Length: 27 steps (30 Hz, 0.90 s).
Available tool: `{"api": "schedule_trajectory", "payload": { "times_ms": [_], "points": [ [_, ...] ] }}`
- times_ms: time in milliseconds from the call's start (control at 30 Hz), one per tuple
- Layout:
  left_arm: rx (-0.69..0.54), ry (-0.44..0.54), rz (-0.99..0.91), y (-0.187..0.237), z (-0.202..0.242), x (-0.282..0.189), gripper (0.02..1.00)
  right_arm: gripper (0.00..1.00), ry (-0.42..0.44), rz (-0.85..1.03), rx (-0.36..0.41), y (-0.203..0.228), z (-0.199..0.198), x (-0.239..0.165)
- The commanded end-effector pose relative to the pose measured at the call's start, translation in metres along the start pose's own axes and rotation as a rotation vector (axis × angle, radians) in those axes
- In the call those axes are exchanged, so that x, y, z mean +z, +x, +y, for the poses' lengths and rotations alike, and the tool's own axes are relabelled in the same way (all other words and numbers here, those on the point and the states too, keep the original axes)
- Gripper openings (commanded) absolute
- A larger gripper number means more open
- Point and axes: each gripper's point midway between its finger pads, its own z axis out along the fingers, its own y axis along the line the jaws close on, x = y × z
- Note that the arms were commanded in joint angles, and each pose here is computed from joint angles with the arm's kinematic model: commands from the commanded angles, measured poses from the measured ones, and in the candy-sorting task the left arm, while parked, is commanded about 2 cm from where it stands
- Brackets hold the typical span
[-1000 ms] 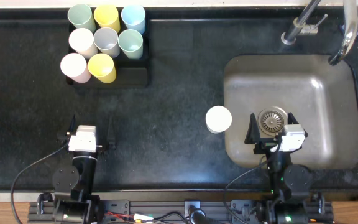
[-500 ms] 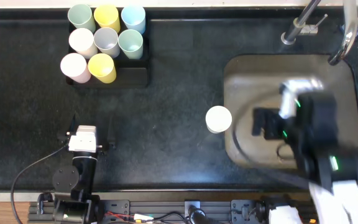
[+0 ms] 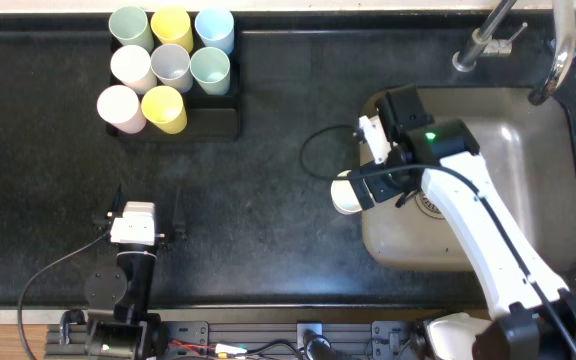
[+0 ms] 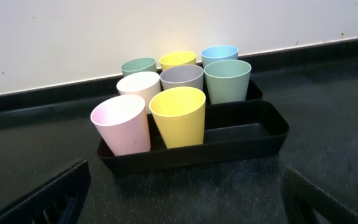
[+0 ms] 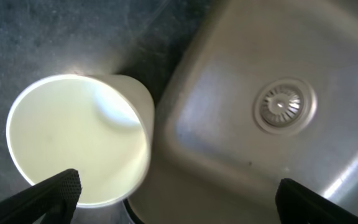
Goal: Store Cups
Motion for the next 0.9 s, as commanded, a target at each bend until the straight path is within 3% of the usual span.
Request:
{"api": "schedule_trajectory", "payload": {
  "times_ms": [33, 667, 700, 733, 767, 800, 900],
  "points": [
    [0.014, 0.011, -0.007, -0.001, -0.002, 0.0, 0.998, 0.998, -0.06, -0.036, -0.044, -0.022, 0.002, -0.004],
    [0.014, 0.011, -0.007, -0.001, -0.002, 0.0, 0.998, 0.985, -0.07, 0.105, -0.118, -0.017, -0.006, 0.033],
    [0.014, 0.011, -0.007, -0.001, -0.002, 0.0, 0.998, 0.814, -0.074, 0.106, -0.118, -0.017, -0.006, 0.033],
    [0.014, 0.011, -0.007, -0.001, -0.002, 0.0, 0.996, 0.527, -0.079, 0.105, -0.118, -0.017, -0.005, 0.033],
    [0.014, 0.011, -0.007, -0.001, -0.002, 0.0, 0.998, 0.097, -0.082, 0.105, -0.119, -0.017, -0.004, 0.033],
    [0.014, 0.011, -0.007, -0.001, -0.002, 0.0, 0.996, 0.045, -0.095, 0.105, -0.123, -0.017, 0.0, 0.033],
    [0.014, 0.011, -0.007, -0.001, -0.002, 0.0, 0.998, 0.042, -0.148, 0.108, -0.129, -0.015, 0.012, 0.031]
  ]
}}
